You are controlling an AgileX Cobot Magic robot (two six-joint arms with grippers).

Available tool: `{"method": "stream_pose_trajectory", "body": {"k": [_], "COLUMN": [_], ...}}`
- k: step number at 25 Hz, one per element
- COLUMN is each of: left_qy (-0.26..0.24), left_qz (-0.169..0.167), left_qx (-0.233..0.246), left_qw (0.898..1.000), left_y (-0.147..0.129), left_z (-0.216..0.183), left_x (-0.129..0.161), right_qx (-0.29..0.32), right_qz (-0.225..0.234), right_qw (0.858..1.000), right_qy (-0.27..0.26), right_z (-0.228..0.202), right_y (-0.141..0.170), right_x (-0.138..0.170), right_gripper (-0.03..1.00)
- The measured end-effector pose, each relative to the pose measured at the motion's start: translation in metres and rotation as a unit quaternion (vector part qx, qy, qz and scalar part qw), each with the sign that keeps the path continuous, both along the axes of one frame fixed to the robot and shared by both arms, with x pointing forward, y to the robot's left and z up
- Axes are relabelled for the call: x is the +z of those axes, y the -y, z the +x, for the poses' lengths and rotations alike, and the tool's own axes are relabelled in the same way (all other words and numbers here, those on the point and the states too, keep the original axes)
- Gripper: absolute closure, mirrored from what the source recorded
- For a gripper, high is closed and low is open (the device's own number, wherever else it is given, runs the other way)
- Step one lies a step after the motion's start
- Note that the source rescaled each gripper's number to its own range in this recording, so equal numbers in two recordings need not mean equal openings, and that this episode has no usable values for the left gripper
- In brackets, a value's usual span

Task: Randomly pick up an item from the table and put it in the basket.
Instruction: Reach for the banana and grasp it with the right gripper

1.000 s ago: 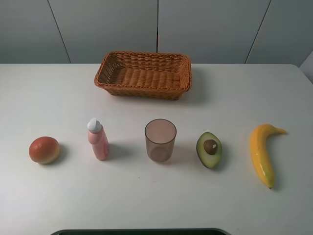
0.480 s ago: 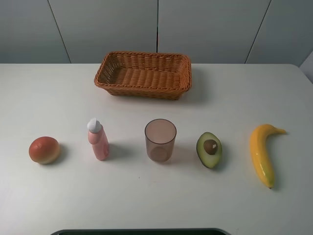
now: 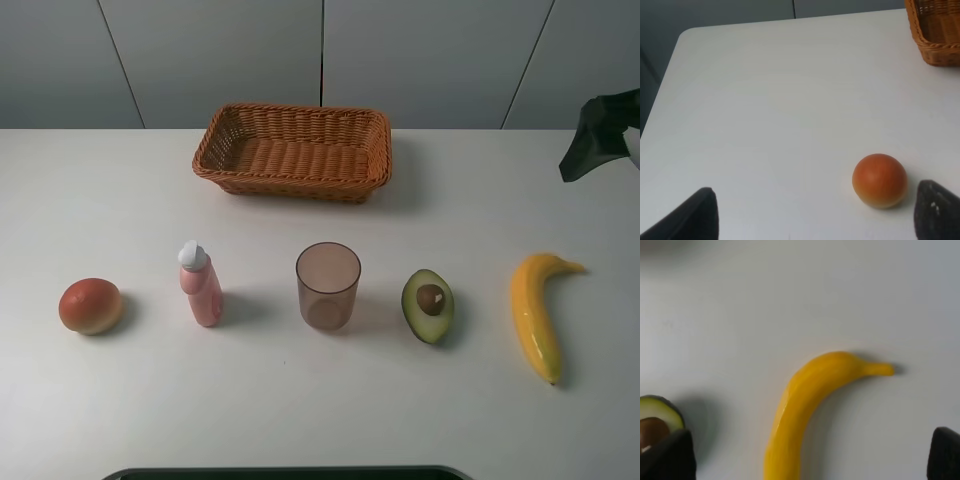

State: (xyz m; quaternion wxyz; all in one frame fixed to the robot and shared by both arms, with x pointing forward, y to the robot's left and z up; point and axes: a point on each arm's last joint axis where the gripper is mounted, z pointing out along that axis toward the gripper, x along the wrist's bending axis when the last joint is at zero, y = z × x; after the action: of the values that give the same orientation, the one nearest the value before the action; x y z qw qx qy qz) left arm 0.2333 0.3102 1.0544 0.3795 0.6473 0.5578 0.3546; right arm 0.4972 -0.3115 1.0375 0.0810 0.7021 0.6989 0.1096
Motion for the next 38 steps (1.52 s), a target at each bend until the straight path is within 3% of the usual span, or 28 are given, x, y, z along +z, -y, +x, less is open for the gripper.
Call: {"method": "stream_pose_trajectory", "body": {"k": [4,10,18,25,31,33,38], "left_qy": [0.000,0.000,0.000,0.000,0.000,0.000,0.000], "left_qz": [0.000,0.000,0.000,0.000,0.000,0.000,0.000], "left_qx": [0.000,0.000,0.000,0.000,0.000,0.000,0.000], "left_qw": [1.000,1.000,1.000,1.000,1.000,1.000,1.000], "left_y": [0.000,0.000,0.000,0.000,0.000,0.000,0.000], "left_z": [0.000,0.000,0.000,0.000,0.000,0.000,0.000], "left_x": [0.000,0.000,0.000,0.000,0.000,0.000,0.000], "right_qx": [-0.012,-0.033,-0.030,-0.001,-0.001,-0.002,-0.002], "right_qz": [0.010,0.024,0.023,0.018,0.016,0.016,0.015], "right_qw": [1.000,0.999,0.998,0.995,0.995,0.995,0.994], "right_qy": [-0.023,-0.031,-0.047,-0.098,-0.096,-0.097,-0.110], "right_z": [-0.001,-0.022,-0.038,-0.034,-0.030,-0.030,-0.030], "right_y": [-0.001,-0.004,-0.008,-0.020,-0.020,-0.019,-0.019], "right_x": [-0.047,-0.090,-0.112,-0.142,-0.150,-0.152,-0.160], "right_gripper": [-0.03,-0.03,-0.03,-0.03,-0.03,0.01,0.27]}}
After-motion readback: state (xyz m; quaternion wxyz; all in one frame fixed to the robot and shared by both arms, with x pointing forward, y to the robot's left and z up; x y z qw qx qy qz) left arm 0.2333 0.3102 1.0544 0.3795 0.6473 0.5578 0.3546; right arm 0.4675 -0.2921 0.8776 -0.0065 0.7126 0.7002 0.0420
